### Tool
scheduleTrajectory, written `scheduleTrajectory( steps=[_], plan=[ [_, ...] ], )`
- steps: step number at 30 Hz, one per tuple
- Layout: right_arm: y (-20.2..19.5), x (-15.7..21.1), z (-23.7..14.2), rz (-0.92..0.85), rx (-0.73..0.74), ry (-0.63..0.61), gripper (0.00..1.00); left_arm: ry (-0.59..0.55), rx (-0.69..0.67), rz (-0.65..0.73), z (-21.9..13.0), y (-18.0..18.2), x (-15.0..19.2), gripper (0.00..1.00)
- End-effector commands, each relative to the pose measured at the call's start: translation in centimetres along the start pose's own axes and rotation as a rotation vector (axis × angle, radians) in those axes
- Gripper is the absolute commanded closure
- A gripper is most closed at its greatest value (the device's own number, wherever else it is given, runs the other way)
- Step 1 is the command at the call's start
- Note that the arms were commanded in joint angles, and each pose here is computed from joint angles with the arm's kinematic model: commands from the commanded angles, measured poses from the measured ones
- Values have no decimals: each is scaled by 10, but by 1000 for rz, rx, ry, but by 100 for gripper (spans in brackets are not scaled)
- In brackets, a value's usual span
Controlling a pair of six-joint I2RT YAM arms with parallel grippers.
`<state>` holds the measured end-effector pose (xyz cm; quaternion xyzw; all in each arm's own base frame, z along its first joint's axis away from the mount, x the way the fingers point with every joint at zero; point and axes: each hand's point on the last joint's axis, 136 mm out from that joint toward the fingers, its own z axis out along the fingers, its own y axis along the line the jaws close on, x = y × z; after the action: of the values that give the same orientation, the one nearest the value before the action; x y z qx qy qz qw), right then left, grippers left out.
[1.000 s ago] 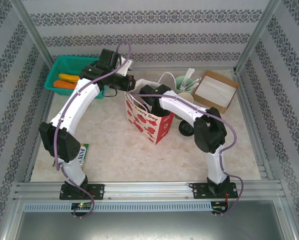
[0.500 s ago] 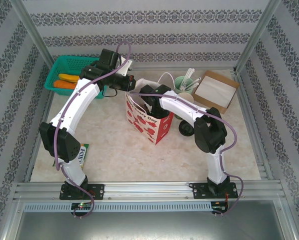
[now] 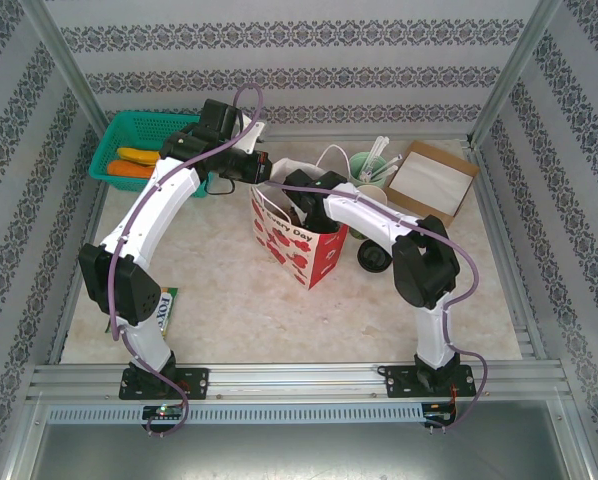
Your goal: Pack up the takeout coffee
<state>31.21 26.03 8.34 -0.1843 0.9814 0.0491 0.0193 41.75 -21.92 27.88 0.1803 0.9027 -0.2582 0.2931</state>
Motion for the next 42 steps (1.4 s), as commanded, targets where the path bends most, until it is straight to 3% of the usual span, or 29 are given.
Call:
scheduleTrajectory(
  steps=[1,30,33,42],
  plan=[
    [-2,16,46,42,-15,113,32,-6,14,9,-3,-6,2,100],
    [6,20,-15,-45,52,76,13,-16,-14,18,-10,-5,-1,100],
    [6,19,-21,-48,57,68,2,-13,-11,14,-9,-5,0,100],
    [6,14,-32,-51,62,45,2,-14,-10,14,-9,-5,-1,100]
  ],
)
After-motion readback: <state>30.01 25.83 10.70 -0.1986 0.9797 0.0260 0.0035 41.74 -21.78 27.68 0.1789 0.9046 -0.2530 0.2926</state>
